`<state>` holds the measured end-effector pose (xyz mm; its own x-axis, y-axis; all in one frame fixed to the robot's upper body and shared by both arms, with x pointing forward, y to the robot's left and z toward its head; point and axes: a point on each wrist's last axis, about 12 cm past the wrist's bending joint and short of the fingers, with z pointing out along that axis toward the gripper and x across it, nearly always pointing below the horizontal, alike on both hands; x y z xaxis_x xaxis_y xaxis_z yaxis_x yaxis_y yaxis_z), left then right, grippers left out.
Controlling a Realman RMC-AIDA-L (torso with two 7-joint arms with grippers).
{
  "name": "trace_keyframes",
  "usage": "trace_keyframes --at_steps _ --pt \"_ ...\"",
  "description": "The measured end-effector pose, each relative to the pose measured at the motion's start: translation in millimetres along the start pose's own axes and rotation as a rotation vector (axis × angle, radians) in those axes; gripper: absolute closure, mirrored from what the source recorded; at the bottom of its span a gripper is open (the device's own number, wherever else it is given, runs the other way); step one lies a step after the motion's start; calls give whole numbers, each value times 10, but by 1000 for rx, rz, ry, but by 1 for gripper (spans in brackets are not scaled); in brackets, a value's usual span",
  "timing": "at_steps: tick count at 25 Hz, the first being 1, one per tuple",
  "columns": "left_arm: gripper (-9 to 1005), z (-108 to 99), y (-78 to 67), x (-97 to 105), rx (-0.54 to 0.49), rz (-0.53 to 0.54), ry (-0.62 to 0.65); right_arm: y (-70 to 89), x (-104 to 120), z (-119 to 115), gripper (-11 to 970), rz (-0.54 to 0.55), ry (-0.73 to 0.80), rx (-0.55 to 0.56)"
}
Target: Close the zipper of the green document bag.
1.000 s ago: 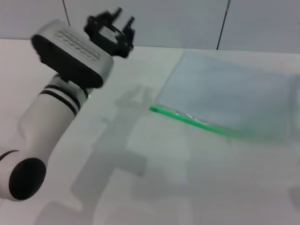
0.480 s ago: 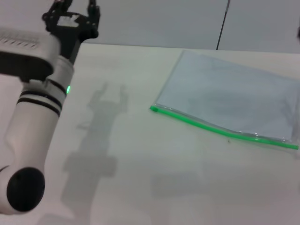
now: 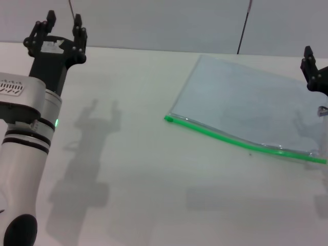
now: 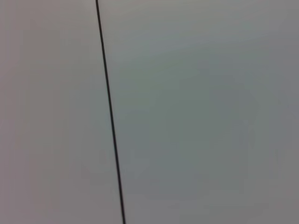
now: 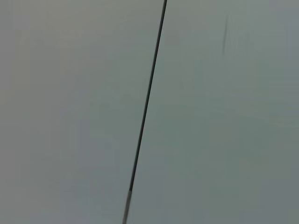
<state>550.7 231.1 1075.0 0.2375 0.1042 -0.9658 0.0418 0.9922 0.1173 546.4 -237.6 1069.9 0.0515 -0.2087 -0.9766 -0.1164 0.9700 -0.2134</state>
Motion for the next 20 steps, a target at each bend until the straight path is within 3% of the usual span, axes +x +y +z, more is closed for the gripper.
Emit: trace_keyframes --at_steps 13,20 --pt "497 14 51 64 7 1 18 -119 69 -35 337 25 -3 70" --pt "497 49 27 52 18 4 14 -103 54 7 337 33 -6 68"
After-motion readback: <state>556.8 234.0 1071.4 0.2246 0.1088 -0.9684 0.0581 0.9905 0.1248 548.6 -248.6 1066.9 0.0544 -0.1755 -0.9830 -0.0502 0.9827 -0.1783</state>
